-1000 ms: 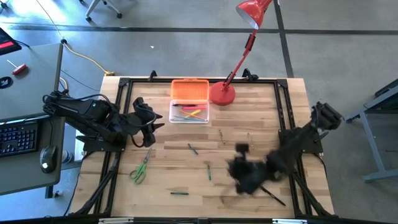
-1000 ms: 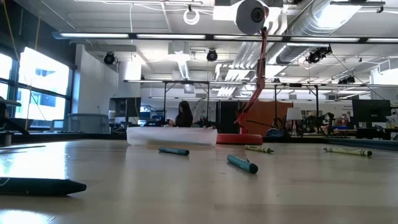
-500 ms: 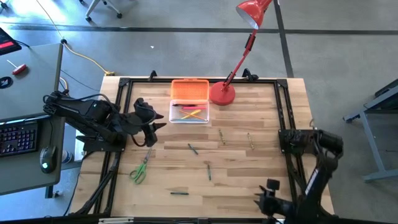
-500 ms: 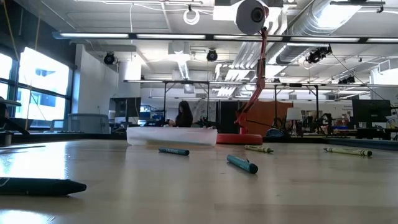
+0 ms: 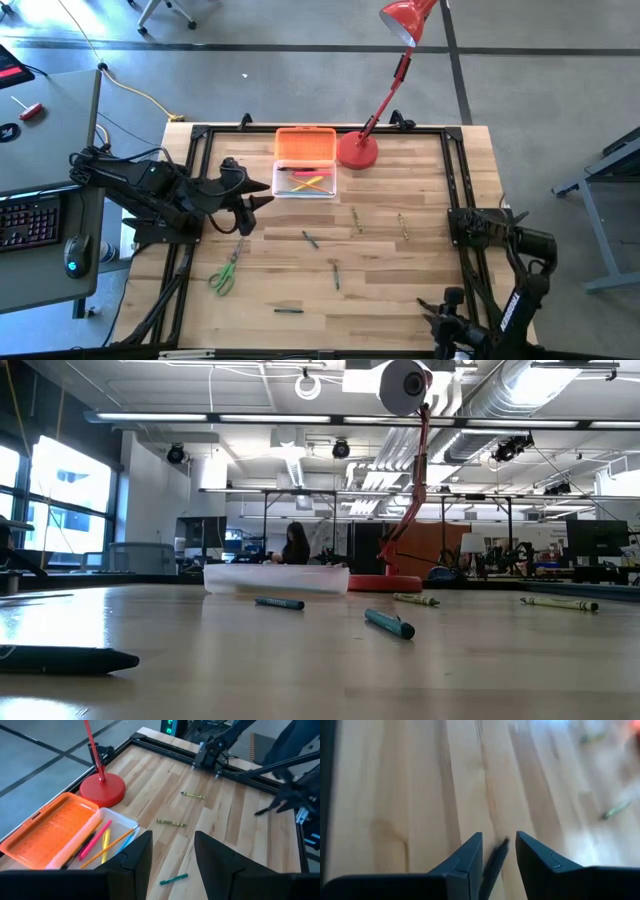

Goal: Pick & place school supplies into a supply box
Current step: Put the black pen into the orange supply box

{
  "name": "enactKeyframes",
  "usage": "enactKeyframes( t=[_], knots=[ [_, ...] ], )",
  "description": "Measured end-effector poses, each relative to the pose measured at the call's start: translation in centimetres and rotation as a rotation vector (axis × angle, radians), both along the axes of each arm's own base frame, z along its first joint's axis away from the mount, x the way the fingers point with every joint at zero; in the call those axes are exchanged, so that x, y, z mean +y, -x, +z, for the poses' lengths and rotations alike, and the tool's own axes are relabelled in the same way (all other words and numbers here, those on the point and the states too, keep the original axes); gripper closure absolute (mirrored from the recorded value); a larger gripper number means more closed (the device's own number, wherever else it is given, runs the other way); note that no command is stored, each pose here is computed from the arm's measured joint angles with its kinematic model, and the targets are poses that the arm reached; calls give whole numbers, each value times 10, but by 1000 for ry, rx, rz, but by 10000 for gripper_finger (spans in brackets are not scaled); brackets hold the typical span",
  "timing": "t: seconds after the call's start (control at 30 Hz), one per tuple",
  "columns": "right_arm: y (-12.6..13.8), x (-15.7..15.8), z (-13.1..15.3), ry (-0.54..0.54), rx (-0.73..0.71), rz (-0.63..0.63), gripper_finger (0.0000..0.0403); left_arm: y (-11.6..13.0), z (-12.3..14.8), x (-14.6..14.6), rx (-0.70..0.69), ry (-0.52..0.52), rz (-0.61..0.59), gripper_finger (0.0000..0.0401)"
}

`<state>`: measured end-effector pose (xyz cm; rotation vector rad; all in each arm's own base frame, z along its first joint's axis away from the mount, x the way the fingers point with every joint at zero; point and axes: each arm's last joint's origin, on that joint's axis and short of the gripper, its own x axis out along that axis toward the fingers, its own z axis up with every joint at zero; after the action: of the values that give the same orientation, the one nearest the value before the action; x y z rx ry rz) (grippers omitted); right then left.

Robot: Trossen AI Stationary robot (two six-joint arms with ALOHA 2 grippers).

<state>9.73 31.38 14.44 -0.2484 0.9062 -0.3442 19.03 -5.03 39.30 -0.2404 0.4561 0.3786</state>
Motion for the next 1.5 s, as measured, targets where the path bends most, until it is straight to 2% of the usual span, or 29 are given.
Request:
enactKeyframes(
  t=[0.23,0.47,0.77,0.9,1.1,1.17,1.27,1.37,1.5],
  knots=[
    [1,-22,-49,-134,-44,-19,306,0,0,0,2,-7,-4,224],
    [2,-35,-68,-143,-109,21,306,0,-1,0,15,-27,-14,224],
    [-24,-57,-41,-9,-150,68,306,0,0,0,12,-51,-12,224],
    [-34,-64,-9,-58,-184,54,306,0,0,0,12,-53,-10,224],
    [-25,-62,25,-214,-270,73,307,0,-1,0,26,-46,-26,224],
    [-20,-56,26,-269,-265,88,310,1,-2,0,34,-45,-32,224],
    [-13,-53,18,-334,-167,50,318,1,-2,0,44,-48,-32,224],
    [-8,-57,6,-284,-86,-1,326,1,-2,0,46,-55,-36,224],
    [-6,-62,1,-220,-82,-13,329,1,-2,0,51,-68,-44,224]
  ],
)
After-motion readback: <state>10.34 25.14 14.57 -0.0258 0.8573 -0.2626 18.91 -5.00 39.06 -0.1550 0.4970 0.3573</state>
